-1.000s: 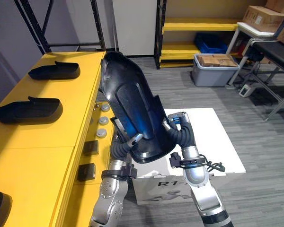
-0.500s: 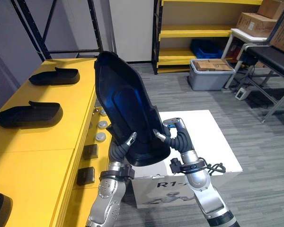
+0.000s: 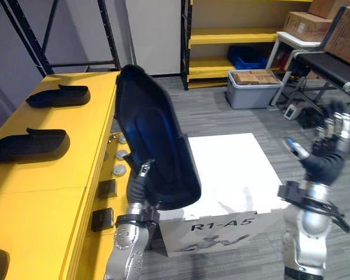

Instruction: Walk over and take plastic housings, then place them on the shelf

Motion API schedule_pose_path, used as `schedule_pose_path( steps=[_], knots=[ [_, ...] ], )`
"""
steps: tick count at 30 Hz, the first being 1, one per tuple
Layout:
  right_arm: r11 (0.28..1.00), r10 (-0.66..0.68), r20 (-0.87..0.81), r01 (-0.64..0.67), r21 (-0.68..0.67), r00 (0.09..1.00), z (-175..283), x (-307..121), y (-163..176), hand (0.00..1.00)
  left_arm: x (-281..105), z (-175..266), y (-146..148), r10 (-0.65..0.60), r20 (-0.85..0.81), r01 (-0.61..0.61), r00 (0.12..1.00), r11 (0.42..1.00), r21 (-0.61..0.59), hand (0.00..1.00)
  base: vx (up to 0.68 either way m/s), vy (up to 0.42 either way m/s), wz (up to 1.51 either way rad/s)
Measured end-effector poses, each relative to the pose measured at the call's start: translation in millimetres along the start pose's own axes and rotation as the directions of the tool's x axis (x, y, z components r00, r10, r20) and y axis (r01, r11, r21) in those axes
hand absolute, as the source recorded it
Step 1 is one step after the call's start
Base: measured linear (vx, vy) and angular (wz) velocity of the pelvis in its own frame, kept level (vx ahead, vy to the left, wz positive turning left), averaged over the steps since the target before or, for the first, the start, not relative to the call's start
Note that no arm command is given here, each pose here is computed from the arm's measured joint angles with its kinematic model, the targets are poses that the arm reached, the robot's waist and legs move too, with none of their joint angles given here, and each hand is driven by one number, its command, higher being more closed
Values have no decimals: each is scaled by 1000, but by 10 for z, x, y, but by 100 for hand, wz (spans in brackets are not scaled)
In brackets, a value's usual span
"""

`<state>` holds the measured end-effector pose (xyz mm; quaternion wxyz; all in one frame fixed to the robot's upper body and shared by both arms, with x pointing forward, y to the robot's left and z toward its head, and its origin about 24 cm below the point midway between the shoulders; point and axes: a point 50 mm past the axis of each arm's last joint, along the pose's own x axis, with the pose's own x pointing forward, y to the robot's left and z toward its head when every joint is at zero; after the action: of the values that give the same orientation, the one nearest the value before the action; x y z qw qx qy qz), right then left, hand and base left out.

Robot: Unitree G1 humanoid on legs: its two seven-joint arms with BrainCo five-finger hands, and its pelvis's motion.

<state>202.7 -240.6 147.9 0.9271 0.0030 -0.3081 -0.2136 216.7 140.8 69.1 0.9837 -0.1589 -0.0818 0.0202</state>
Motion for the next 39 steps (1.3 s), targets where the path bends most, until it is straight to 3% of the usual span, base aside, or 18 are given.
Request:
schedule_pose_path(
  steps=[5,8,10,18,23,30,34,39],
  knots=[
    [974,-157,-250,108,-199,956,-412,-364,-518,0,-135,122,119,60,41,-61,997,998,19,100,8,6,-7],
    [955,-219,-494,81,-284,841,-807,-769,-739,0,-211,156,154,67,47,-69,997,997,44,100,1,15,-4],
    [947,-247,-651,36,-320,717,-1038,-1126,-867,0,-259,151,172,73,38,-75,997,996,45,100,-1,16,-4],
    [968,-233,-908,-6,-251,349,-1442,-2067,-868,0,-326,147,172,87,33,-88,996,995,43,100,-2,7,-3],
    [988,-132,-983,-64,-141,131,-1545,-2559,-675,0,-344,131,163,92,26,-93,995,995,32,100,-11,7,7],
    [990,-39,-997,-130,-48,69,-1623,-2637,-427,0,-407,99,211,133,7,-133,991,991,26,100,-5,11,20],
    [986,19,-994,-169,0,106,-1698,-2488,-254,0,-396,120,197,131,17,-131,991,991,22,100,-34,-4,108],
    [978,-4,-985,-205,-40,174,-1727,-2264,-327,0,-395,193,218,148,49,-149,988,989,18,100,-15,47,179]
  ],
)
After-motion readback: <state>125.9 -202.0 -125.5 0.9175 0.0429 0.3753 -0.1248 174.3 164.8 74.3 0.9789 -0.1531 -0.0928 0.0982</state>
